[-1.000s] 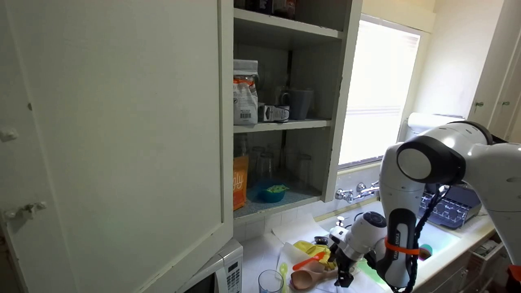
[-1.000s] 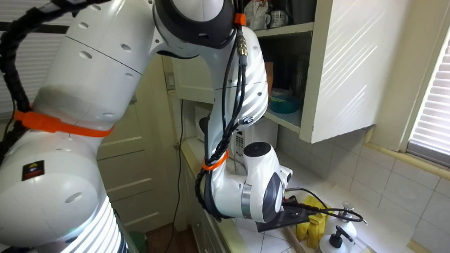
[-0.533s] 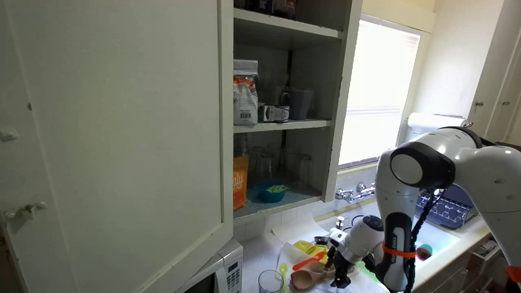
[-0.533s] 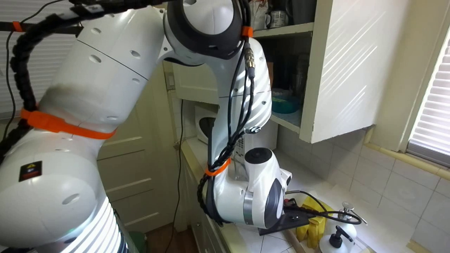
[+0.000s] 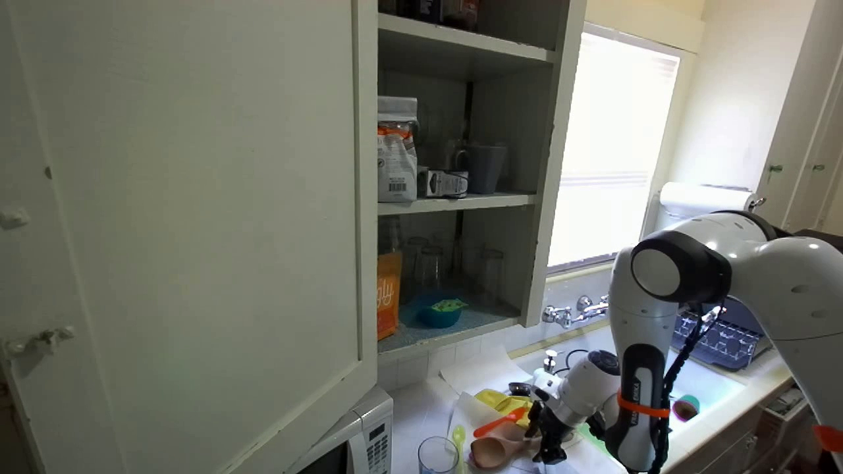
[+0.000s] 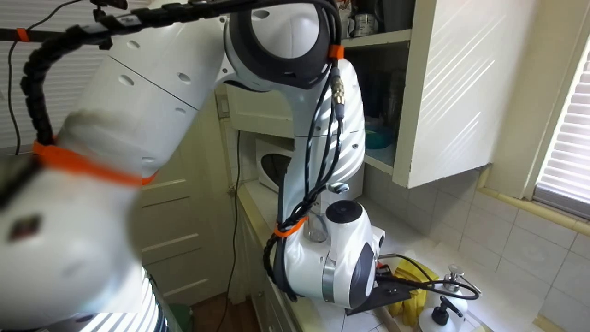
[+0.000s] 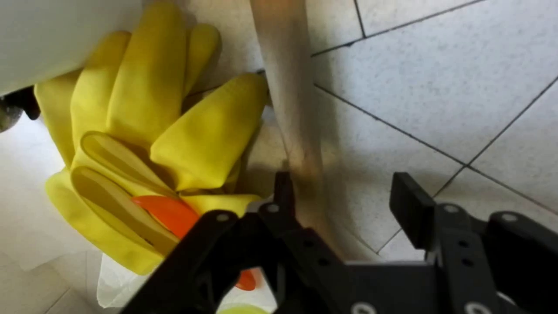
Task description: Make the wooden spoon lean against the microwave
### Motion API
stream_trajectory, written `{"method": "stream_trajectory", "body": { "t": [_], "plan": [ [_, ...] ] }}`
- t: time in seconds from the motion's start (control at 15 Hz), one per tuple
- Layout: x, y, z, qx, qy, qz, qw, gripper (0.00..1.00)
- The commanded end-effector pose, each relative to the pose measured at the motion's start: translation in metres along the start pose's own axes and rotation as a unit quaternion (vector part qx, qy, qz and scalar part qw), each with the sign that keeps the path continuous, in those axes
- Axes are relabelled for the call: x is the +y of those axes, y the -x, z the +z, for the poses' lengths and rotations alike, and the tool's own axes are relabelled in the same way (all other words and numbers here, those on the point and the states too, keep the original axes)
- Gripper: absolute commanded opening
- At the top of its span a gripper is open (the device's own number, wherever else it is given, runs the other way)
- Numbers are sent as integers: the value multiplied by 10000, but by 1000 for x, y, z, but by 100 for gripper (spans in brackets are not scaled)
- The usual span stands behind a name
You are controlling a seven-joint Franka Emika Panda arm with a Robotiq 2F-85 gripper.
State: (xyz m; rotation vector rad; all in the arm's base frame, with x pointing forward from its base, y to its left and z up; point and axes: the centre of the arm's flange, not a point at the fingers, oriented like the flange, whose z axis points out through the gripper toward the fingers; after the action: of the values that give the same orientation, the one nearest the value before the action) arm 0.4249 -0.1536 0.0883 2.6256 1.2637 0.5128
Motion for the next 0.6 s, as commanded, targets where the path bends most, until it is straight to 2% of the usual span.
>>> {"method": "stream_trajectory", "body": {
  "t": [0.0,0.07,0.2,0.27,0.33,0.53],
  "plan": [
    [7,11,10,191,62,-224,9995,73],
    [10,13,11,197,81,-282,9994,80],
    [14,15,12,235,107,-363,9990,69],
    [16,16,13,249,107,-394,9989,69],
    [17,17,14,256,108,-418,9987,63],
    [18,18,19,294,90,-474,9984,59]
  ]
}}
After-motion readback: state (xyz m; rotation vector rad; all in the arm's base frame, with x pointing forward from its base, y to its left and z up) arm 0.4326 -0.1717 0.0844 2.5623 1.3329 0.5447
